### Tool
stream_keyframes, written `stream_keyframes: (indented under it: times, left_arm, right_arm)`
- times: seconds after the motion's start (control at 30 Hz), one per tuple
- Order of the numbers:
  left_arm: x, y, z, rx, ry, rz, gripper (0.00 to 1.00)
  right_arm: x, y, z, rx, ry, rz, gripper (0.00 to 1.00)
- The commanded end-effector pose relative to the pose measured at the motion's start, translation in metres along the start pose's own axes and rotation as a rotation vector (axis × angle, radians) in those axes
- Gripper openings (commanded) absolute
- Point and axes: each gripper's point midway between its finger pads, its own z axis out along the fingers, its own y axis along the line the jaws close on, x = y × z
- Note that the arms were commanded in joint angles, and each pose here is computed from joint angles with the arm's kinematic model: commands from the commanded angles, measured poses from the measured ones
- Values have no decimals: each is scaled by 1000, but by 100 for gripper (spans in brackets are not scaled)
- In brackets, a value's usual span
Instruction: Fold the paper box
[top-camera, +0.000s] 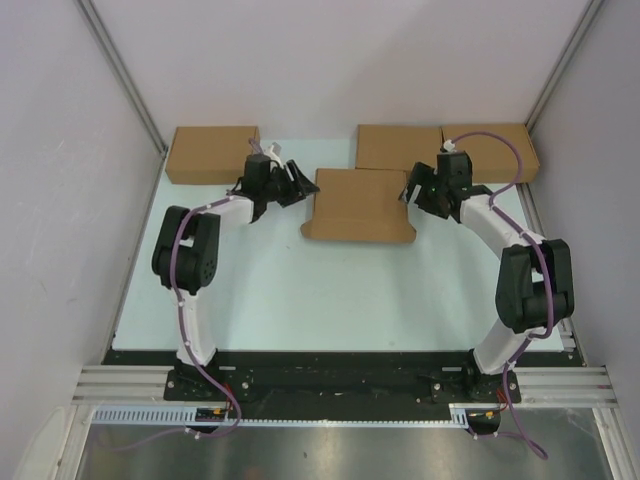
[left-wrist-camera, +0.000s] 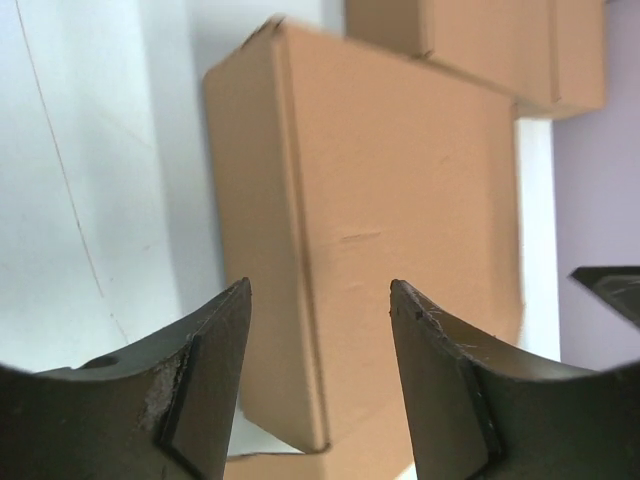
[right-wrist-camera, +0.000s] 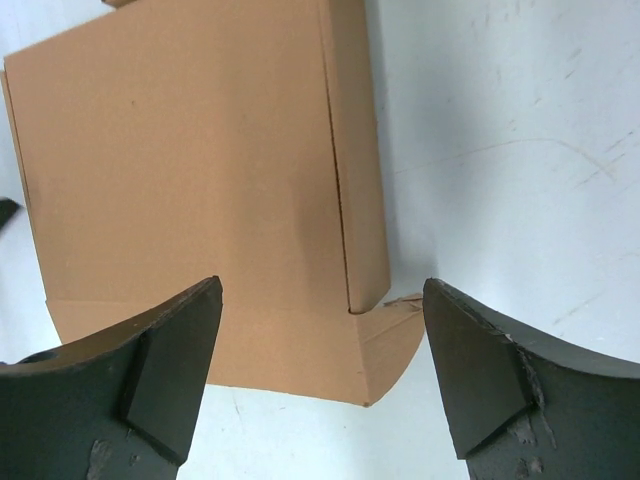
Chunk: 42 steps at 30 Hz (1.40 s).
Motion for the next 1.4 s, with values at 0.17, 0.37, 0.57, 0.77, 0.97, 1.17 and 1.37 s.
stream_keyframes:
  times: [0.17, 0.37, 0.57, 0.77, 0.97, 1.17, 1.37]
  left_arm:
    - [-23, -108, -19, 205, -61, 133, 62]
    - [26, -139, 24, 272, 90, 192, 61]
    - [55, -113, 51, 240, 167, 163, 60]
    - [77, -113, 62, 253, 201, 147, 59]
    - [87, -109, 71, 233, 225, 142, 59]
    - [92, -100, 73, 209, 233, 133, 59]
    - [87, -101, 69, 209, 218, 126, 58]
  right_arm:
    - [-2, -8, -2, 82, -61, -1, 85]
    - [0, -19, -4, 39, -63, 54, 82]
    - [12, -29, -2, 51, -41, 86, 82]
    - [5, -31, -2, 7, -115, 157, 83]
    - [7, -41, -3, -1, -92, 196, 82]
    - [25, -42, 7, -24, -26, 199, 80]
    - [29, -41, 16, -38, -13, 220, 65]
